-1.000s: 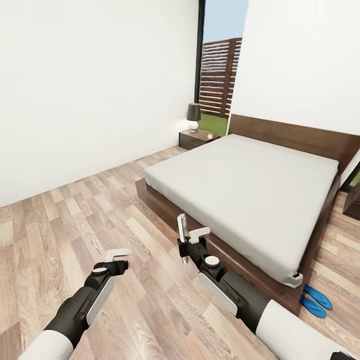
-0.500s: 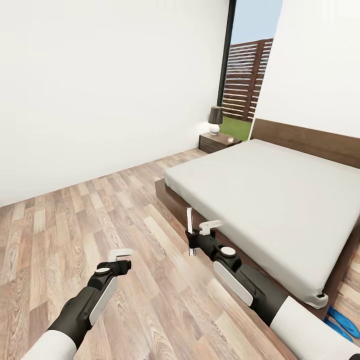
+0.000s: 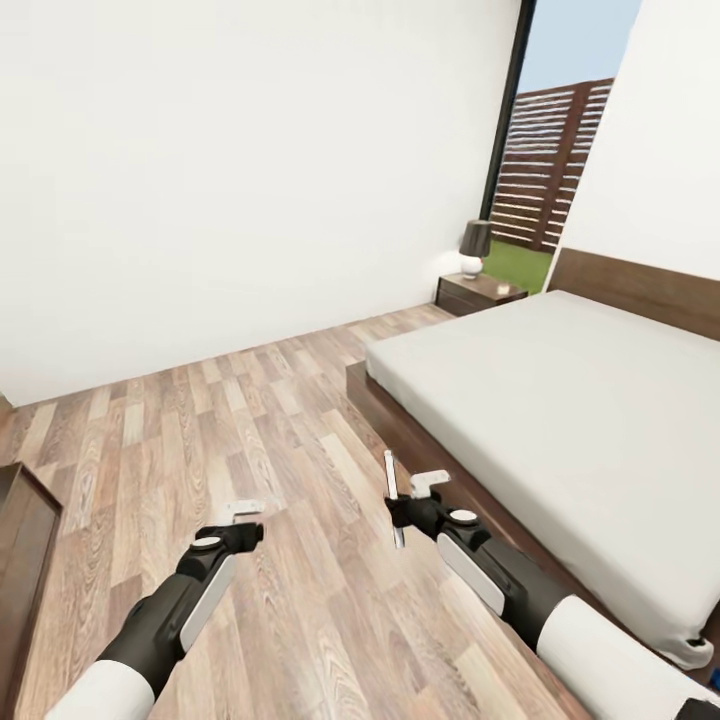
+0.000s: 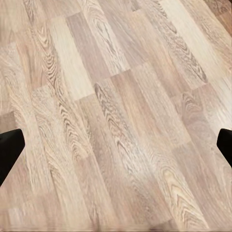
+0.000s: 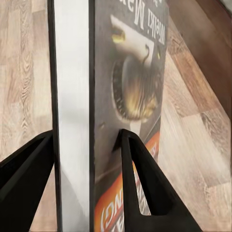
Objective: In the bedroom, move the book from the bed onto either nightstand, and place the two sandals side by side next to the bed.
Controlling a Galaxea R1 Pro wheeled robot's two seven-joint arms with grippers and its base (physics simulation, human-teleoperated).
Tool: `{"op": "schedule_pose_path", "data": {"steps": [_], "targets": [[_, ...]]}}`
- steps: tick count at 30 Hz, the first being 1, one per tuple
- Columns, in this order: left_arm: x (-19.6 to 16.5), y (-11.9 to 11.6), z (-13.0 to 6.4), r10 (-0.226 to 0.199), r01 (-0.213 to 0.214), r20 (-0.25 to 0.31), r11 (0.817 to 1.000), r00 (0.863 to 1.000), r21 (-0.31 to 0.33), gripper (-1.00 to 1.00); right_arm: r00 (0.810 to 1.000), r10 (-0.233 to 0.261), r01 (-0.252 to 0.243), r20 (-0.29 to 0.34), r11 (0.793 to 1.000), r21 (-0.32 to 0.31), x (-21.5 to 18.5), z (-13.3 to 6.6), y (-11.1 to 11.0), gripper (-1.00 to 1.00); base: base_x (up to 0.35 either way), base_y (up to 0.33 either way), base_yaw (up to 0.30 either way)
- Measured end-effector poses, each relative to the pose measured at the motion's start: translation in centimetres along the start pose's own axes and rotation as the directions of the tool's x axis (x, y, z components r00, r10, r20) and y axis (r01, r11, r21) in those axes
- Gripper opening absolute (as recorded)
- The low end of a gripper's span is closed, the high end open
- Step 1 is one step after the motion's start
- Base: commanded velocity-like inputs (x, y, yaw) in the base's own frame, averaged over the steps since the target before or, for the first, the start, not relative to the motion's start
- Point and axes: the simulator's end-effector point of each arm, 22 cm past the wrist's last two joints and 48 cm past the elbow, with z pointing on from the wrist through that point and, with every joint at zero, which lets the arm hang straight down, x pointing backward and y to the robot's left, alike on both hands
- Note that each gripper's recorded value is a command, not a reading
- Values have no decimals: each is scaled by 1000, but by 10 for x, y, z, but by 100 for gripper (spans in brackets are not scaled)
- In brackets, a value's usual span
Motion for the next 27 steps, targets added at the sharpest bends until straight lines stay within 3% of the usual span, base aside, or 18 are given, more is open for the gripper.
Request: {"op": "schedule_pose_path", "data": {"steps": [6,13,17,23,27], "targets": [[10,-12,3,7,-7,-57,1000,998,0,100,989,59,-44,-133,993,106,55,2,-54,-100,0,0,216],[23,2,17,9,-14,-115,999,993,-49,100,971,116,-88,-209,987,136,126,-1,-74,-100,0,0,222],[29,6,22,3,-8,-126,999,992,-41,100,961,132,-104,-242,987,125,161,-8,-71,-100,0,0,232],[26,-5,19,3,1,-126,999,992,39,100,957,138,-116,-253,988,100,165,-14,-58,-100,0,0,234],[23,-5,14,1,4,-124,999,992,44,100,960,141,-119,-242,988,102,158,-18,-57,-100,0,0,239]]}}
